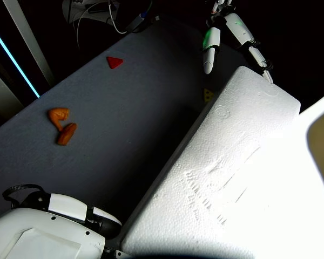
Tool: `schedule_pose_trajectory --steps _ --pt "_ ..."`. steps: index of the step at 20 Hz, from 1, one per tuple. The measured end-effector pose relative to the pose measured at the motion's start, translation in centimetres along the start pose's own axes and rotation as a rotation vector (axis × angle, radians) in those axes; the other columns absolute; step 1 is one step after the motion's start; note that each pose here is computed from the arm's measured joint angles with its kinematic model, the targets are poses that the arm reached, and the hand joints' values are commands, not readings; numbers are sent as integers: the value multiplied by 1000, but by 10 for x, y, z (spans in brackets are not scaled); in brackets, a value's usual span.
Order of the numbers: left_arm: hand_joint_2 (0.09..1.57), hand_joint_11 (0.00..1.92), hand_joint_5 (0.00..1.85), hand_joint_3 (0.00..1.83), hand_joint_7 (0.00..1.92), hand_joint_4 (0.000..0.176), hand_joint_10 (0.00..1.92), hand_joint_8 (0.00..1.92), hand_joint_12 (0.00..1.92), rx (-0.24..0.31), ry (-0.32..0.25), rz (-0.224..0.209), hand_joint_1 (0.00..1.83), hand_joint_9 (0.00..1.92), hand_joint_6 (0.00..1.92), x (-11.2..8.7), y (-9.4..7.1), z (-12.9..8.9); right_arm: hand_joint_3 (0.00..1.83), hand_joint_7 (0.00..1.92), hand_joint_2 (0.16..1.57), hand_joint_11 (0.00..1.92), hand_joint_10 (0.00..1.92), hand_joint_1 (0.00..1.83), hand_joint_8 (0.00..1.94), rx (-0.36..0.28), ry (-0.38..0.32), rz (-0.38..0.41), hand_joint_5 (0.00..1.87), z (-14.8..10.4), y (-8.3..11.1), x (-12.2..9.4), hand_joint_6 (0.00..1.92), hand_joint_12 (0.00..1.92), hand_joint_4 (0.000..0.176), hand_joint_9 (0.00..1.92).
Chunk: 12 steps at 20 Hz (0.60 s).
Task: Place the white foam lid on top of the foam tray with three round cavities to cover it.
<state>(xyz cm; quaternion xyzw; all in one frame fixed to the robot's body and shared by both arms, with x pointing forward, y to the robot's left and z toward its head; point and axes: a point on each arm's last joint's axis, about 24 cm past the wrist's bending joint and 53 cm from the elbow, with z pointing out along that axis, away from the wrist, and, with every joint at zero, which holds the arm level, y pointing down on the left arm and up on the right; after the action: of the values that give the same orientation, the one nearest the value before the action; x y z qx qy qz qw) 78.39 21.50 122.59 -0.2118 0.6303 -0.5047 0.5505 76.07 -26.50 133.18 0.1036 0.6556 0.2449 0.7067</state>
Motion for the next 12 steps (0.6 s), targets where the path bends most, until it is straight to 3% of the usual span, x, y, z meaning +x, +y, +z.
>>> schedule_pose_trajectory --steps 1,2,3,5,6,8,9,10,11,12 --pt "992 0 0 0 0 47 0 0 785 -1 -3 2 436 0 0 -1 1 -1 6 0 1233 0 0 410 0 4 -3 -1 0 -2 -2 -2 0 0 0 0" --pt "990 0 0 0 0 3 4 0 1056 -4 -3 7 470 11 0 -2 2 -2 7 0 1239 0 0 387 0 7 -7 -1 0 -4 -4 -3 0 0 0 0" --pt "965 0 0 0 0 16 0 0 1052 -4 -4 9 444 1 0 -3 2 -3 3 0 1232 0 0 341 0 9 -10 -4 0 -6 -5 -5 0 0 0 0" --pt "967 0 0 0 0 36 0 0 760 1 -12 8 427 0 0 -7 0 -6 0 0 1218 0 0 328 0 3 -19 -22 0 -12 -3 -8 0 0 0 0" --pt "977 0 0 4 0 16 0 0 736 8 -15 11 368 0 0 -9 -3 -8 0 0 1216 0 0 330 0 -1 -24 -33 0 -15 -2 -10 0 0 0 0" --pt "992 0 0 2 0 20 0 0 441 28 -20 11 377 0 0 -11 -8 -11 1 0 1224 31 0 305 0 -6 -33 -33 0 -19 0 -14 0 14 0 0" --pt "993 0 0 1 0 24 0 0 556 36 -23 5 344 0 0 -12 -11 -12 0 0 1218 64 0 294 0 -12 -40 -40 0 -21 2 -16 0 34 0 0" --pt "986 0 0 0 0 32 0 0 630 48 -21 11 337 0 0 -12 -14 -15 3 0 1206 12 0 282 0 -23 -44 -47 0 -24 5 -17 0 372 0 0" --pt "985 0 0 0 0 40 0 0 644 58 -22 13 334 0 0 -12 -16 -16 0 0 1238 2 0 251 0 -39 -47 -45 0 -26 10 -17 0 74 0 0" --pt "985 0 0 0 0 27 0 0 613 60 -22 11 328 1 0 -12 -17 -17 0 0 1252 0 0 216 0 -52 -48 -42 0 -28 13 -17 0 14 0 0"
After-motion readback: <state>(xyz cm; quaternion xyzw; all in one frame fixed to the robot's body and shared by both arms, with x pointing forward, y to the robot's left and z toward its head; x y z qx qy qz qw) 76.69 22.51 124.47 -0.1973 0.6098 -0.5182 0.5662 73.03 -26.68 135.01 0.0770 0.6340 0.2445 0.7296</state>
